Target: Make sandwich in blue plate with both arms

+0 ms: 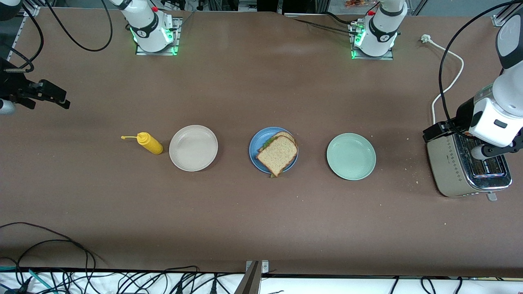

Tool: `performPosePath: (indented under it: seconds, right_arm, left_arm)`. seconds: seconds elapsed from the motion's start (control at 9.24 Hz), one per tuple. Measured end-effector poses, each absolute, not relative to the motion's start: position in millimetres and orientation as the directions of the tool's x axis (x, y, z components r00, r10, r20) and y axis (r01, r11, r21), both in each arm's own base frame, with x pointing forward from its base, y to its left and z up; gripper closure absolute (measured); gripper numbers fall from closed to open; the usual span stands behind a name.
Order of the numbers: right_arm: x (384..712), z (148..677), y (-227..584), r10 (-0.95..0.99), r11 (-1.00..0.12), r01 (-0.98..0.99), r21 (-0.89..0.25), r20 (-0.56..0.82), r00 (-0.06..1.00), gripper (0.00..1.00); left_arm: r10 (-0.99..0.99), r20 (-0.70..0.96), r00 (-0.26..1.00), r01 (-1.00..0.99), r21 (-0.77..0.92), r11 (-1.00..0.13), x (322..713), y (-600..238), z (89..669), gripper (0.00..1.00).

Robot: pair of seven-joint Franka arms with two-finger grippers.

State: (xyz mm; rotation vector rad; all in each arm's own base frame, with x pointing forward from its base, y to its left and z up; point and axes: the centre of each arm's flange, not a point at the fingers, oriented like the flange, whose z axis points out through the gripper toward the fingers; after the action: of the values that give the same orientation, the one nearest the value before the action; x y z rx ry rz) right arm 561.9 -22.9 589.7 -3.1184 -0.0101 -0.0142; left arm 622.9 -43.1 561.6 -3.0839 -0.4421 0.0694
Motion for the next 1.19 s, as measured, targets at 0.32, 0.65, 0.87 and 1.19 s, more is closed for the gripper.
performPosePath:
  seconds: [0.32, 0.65, 0.87, 1.19]
  right_arm:
    - [562, 590, -22, 0.008, -1.000, 0.008, -0.023, 0.009, 1.000, 0.00]
    - [562, 590, -22, 0.009, -1.000, 0.009, -0.023, 0.008, 1.000, 0.00]
    - [562, 590, -22, 0.009, -1.000, 0.009, -0.023, 0.008, 1.000, 0.00]
    - [562, 590, -21, 0.010, -1.000, 0.010, -0.023, 0.008, 1.000, 0.00]
  left_arm:
    - [0.281, -0.065, 0.958, 0.279, -0.032, -0.960, 626, -41, 551, 0.00]
    - [0.321, -0.106, 0.941, 0.324, 0.015, -0.946, 627, -27, 548, 0.00]
    - [0.355, -0.125, 0.926, 0.360, 0.020, -0.933, 630, -12, 541, 0.00]
    - [0.338, -0.113, 0.934, 0.343, 0.023, -0.939, 624, -31, 552, 0.00]
